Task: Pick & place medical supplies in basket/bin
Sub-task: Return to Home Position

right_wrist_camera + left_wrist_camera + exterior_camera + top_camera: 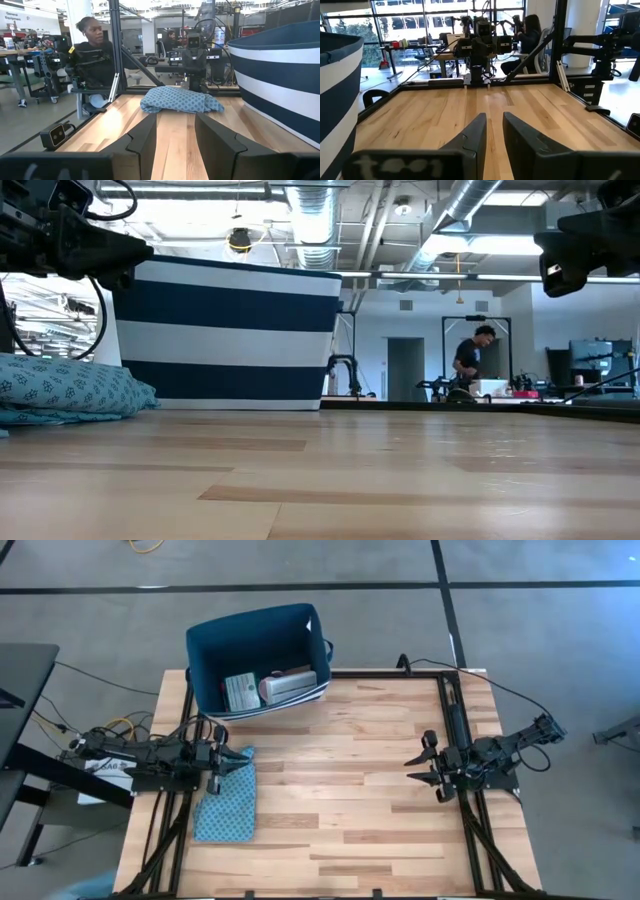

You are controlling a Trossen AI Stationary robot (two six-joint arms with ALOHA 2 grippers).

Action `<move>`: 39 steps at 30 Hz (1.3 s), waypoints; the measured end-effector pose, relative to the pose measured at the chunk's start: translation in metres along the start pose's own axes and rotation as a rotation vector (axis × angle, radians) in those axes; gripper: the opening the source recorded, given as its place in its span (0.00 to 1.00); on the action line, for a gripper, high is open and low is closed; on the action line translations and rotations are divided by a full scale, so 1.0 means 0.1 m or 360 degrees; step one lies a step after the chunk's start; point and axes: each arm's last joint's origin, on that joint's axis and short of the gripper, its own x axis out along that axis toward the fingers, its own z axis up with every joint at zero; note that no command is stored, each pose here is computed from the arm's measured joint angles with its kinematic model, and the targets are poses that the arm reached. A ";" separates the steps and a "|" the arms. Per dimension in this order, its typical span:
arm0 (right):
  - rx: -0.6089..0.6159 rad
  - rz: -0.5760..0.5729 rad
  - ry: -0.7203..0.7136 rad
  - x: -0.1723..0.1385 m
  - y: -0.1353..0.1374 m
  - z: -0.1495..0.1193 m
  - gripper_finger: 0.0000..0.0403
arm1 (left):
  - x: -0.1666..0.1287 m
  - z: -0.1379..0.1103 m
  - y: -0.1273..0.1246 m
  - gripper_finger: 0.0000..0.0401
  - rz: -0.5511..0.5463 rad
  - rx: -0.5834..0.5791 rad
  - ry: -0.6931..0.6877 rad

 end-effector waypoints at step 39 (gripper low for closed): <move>0.0000 0.0000 0.0001 0.00 0.00 0.00 0.32 | 0.00 0.00 0.00 0.14 0.0000 -0.0003 0.0000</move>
